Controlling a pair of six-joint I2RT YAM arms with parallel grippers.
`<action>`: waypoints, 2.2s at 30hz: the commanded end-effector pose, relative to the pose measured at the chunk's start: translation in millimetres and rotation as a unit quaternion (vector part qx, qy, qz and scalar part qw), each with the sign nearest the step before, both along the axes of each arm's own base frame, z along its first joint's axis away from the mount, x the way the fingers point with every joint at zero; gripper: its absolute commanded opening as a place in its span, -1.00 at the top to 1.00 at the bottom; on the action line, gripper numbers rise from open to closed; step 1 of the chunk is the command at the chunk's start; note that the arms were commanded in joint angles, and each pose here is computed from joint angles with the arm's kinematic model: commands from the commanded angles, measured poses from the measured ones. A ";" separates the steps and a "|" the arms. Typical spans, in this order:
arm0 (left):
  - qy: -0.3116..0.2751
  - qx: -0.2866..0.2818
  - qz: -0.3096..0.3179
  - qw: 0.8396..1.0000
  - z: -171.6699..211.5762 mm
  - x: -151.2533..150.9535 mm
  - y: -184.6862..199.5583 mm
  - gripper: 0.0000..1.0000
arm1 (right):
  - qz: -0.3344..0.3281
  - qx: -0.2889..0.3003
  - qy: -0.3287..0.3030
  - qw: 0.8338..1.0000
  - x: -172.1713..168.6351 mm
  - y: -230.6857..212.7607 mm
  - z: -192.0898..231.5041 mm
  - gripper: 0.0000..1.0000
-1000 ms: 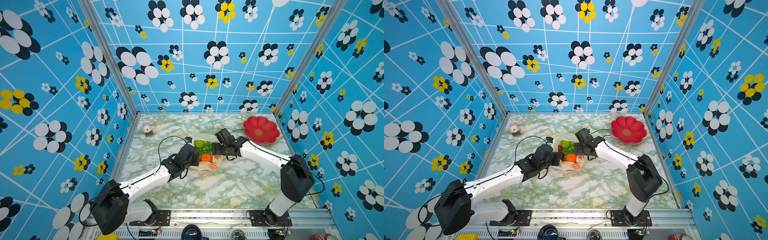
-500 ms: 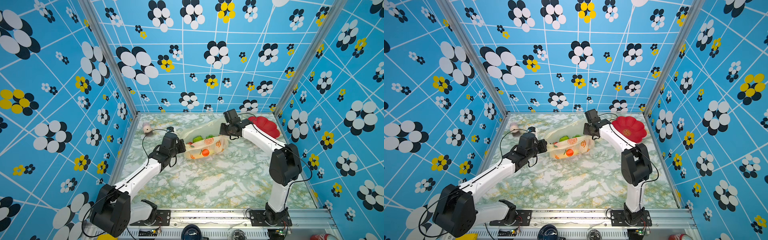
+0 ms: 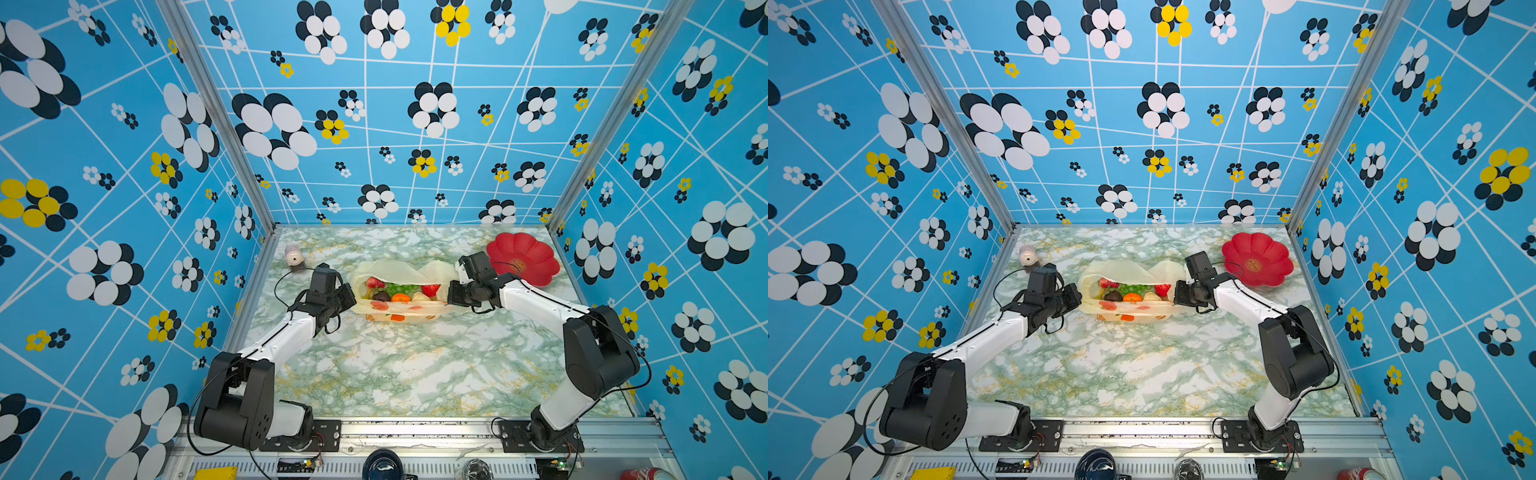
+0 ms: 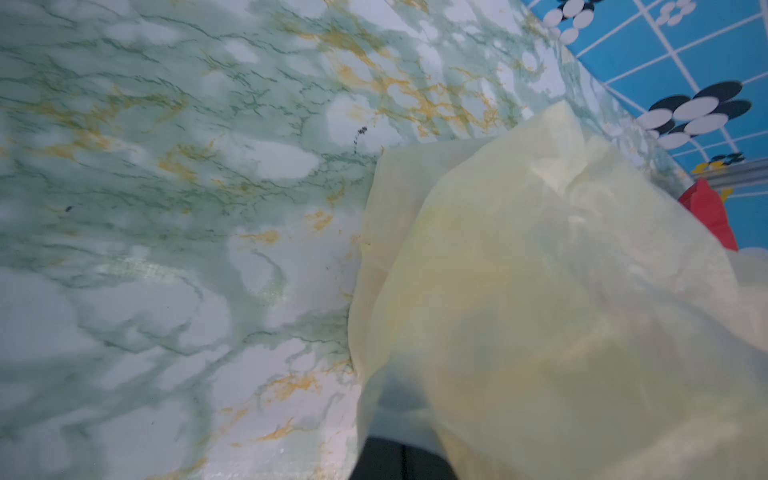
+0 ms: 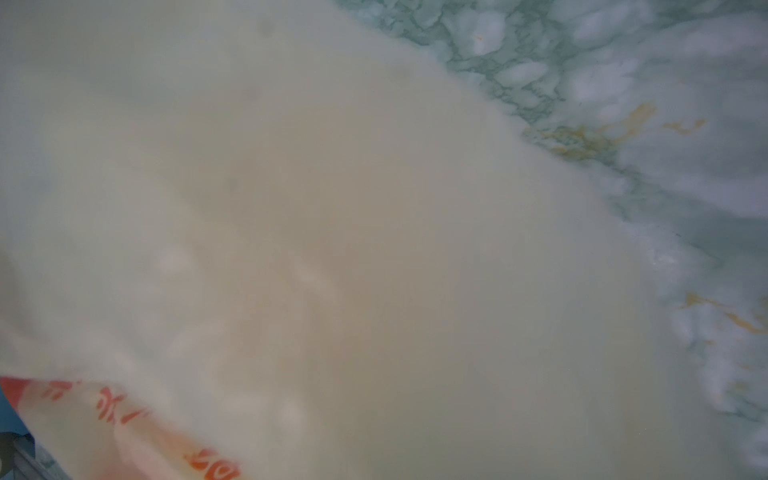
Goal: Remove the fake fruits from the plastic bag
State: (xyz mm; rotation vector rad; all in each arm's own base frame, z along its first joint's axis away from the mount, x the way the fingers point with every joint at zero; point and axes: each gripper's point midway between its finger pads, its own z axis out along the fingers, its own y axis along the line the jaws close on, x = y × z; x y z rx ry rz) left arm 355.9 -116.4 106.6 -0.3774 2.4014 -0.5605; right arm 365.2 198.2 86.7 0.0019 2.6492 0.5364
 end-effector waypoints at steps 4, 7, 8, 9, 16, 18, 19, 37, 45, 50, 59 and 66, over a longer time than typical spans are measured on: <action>0.013 0.207 -0.045 0.977 21.2 -34.1 -3.3 0.16 | 0.023 0.000 -0.042 0.999 -17.5 5.1 24.5 1.00; -0.007 0.272 -0.039 0.961 43.4 -50.1 2.7 -0.29 | 0.019 -0.017 -0.048 0.999 -23.5 -3.5 25.6 1.00; -0.017 0.293 -0.042 0.955 52.1 -55.1 2.4 -0.35 | 0.020 -0.021 -0.048 0.998 -26.4 -5.4 25.6 1.00; -0.027 0.310 -0.051 0.949 61.8 -59.4 -1.0 -0.39 | 0.022 -0.023 -0.050 0.998 -28.5 -6.6 26.9 1.00; -0.115 0.337 -0.179 0.917 109.5 -70.2 -74.8 -0.35 | 0.037 -0.031 -0.066 0.997 -39.9 -8.9 35.2 1.00; -0.104 0.364 -0.180 0.908 107.4 -58.6 -79.3 -0.29 | 0.039 -0.035 -0.069 0.996 -41.8 -9.9 37.4 1.00; -0.092 0.384 -0.180 0.901 102.5 -50.8 -80.1 -0.28 | 0.040 -0.036 -0.072 0.996 -42.8 -10.9 39.0 1.00; 0.027 0.414 -0.137 0.900 57.9 101.0 -58.0 -0.16 | 0.109 -0.033 -0.052 0.992 -72.4 0.3 24.0 1.00; 0.150 0.392 -0.113 0.901 -14.0 104.1 -20.1 -0.36 | 0.095 -0.009 -0.068 0.993 -62.5 1.1 28.2 1.00; 0.137 0.335 -0.136 0.922 -16.2 83.2 -27.6 -0.61 | 0.079 0.037 -0.062 0.994 -58.4 -0.9 27.3 1.00; 0.080 0.222 -0.163 0.958 18.5 36.6 -77.8 -0.84 | 0.076 0.052 -0.051 0.994 -53.0 8.5 20.3 1.00; 0.143 0.274 -0.138 0.941 -15.8 24.3 -66.3 -0.73 | 0.068 0.033 -0.063 0.995 -52.8 1.9 24.8 1.00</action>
